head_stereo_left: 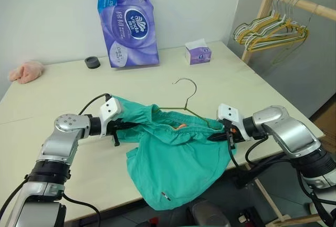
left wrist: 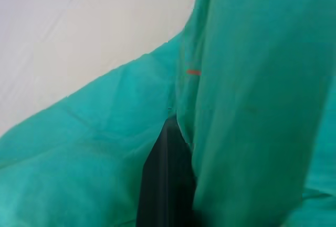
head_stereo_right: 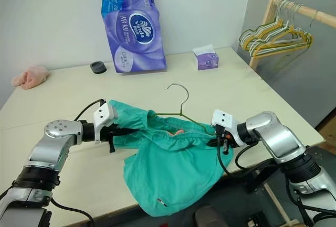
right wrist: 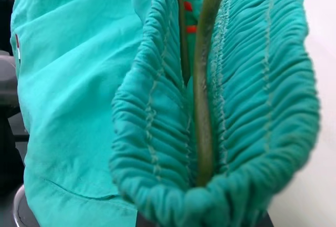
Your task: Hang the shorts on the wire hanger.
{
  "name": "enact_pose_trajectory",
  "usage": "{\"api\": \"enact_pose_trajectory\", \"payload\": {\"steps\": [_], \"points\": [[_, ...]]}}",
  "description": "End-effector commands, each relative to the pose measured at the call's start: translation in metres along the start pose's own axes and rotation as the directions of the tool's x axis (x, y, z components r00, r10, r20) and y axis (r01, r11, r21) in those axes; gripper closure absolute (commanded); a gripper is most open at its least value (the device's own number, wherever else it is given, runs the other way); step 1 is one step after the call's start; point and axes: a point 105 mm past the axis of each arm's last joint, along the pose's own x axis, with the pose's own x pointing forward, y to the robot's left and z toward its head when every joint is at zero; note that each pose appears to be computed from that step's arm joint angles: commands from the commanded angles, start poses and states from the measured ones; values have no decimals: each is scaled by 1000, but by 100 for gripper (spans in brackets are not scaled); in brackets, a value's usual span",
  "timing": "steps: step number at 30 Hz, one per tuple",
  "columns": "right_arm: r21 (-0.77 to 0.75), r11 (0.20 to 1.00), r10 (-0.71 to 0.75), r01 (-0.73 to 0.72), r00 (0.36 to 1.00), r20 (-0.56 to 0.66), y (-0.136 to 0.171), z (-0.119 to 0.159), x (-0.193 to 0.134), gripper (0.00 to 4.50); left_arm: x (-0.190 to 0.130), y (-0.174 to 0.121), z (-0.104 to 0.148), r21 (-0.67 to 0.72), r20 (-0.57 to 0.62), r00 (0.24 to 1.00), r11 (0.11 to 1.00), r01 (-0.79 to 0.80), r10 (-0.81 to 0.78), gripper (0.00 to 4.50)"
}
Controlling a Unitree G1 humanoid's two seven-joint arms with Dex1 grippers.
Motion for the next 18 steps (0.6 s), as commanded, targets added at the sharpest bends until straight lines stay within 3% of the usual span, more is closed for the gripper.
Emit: {"api": "enact_pose_trajectory", "payload": {"steps": [1, 8, 11, 13, 18], "points": [[-50, 998, -30, 32, 999, 44, -3, 17, -9, 450, -8, 3, 13, 25, 19, 1000, 1000, -12, 12, 366], [-50, 998, -37, 40, 998, 50, -4, 18, -9, 450, -14, 20, 19, 124, 55, 988, 981, -150, 144, 166], [-34, 998, -51, 53, 997, 61, -6, 18, -9, 450, -29, 37, 29, 120, 127, 954, 951, -286, 271, 166], [1, 997, -73, 73, 995, 70, -9, 15, -9, 450, -40, 44, 30, 27, 150, 930, 939, -342, 335, 166], [127, 980, -166, 152, 981, 103, -19, 8, -15, 450, -57, 33, 35, -5, 197, 922, 941, -339, 334, 166]]}}
